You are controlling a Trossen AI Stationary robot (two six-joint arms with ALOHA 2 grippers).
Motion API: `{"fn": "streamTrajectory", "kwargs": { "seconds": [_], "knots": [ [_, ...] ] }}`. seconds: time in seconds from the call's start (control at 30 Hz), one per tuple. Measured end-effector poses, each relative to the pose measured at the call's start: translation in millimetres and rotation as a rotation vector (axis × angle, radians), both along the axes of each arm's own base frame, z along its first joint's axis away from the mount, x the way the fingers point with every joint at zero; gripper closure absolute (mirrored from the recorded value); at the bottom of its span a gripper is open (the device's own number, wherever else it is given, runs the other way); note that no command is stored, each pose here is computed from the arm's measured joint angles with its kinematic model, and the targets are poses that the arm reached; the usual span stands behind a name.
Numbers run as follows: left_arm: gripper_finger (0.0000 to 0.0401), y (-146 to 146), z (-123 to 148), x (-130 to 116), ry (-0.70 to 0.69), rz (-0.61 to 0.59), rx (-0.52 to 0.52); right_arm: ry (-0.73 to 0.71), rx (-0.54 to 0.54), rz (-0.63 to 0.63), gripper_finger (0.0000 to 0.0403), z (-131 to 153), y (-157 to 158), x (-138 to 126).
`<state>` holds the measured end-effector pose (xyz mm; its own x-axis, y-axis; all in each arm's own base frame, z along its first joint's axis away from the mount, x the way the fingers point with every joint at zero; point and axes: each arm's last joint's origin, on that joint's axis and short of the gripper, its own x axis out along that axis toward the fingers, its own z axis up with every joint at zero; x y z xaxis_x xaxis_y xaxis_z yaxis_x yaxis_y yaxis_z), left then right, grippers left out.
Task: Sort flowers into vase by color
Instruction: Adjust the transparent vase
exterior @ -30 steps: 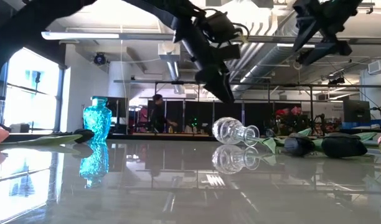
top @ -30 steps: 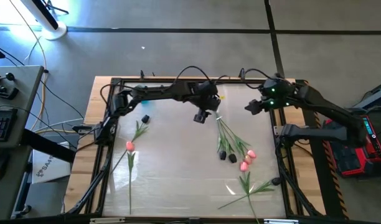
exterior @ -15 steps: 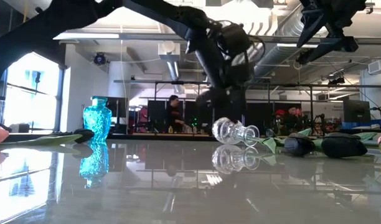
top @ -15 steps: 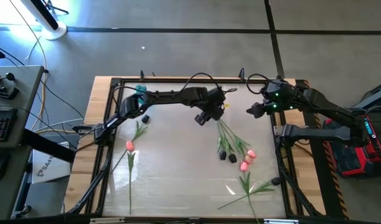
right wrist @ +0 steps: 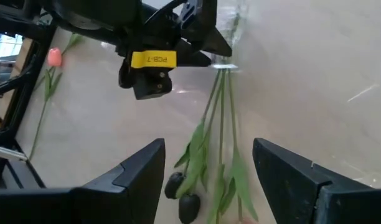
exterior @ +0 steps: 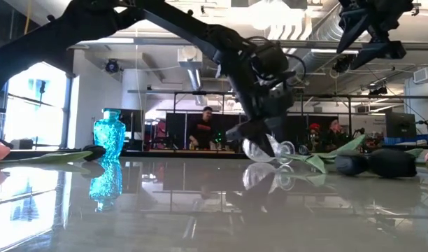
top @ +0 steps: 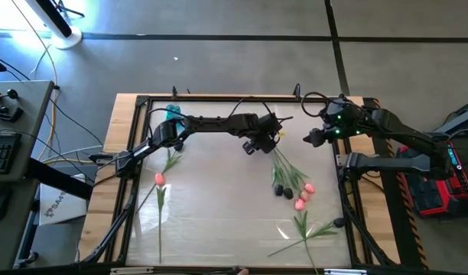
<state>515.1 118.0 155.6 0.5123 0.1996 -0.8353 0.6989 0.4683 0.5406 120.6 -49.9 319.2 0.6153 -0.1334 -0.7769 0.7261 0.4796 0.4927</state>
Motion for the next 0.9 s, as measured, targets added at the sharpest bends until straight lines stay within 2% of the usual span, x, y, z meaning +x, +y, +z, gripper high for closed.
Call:
{"fn": "streamTrajectory", "kwargs": {
  "seconds": [0.37, 0.67, 0.73, 0.9],
  "knots": [
    [0.0198, 12, -16, -5, 0.061, 0.092, -0.020, 0.006, 0.014, -0.011, 0.0171, -1, 0, 0],
    [0.0260, 11, -14, -3, 0.014, 0.181, -0.057, 0.018, -0.005, -0.030, 0.0171, -1, -1, 0],
    [0.0260, 11, -8, 0, -0.022, 0.224, -0.094, 0.021, -0.012, -0.053, 0.0171, -1, -2, 0],
    [0.0251, 11, 16, 12, -0.167, 0.279, -0.264, 0.028, -0.036, -0.145, 0.0171, -1, -3, -1]
  ]
}}
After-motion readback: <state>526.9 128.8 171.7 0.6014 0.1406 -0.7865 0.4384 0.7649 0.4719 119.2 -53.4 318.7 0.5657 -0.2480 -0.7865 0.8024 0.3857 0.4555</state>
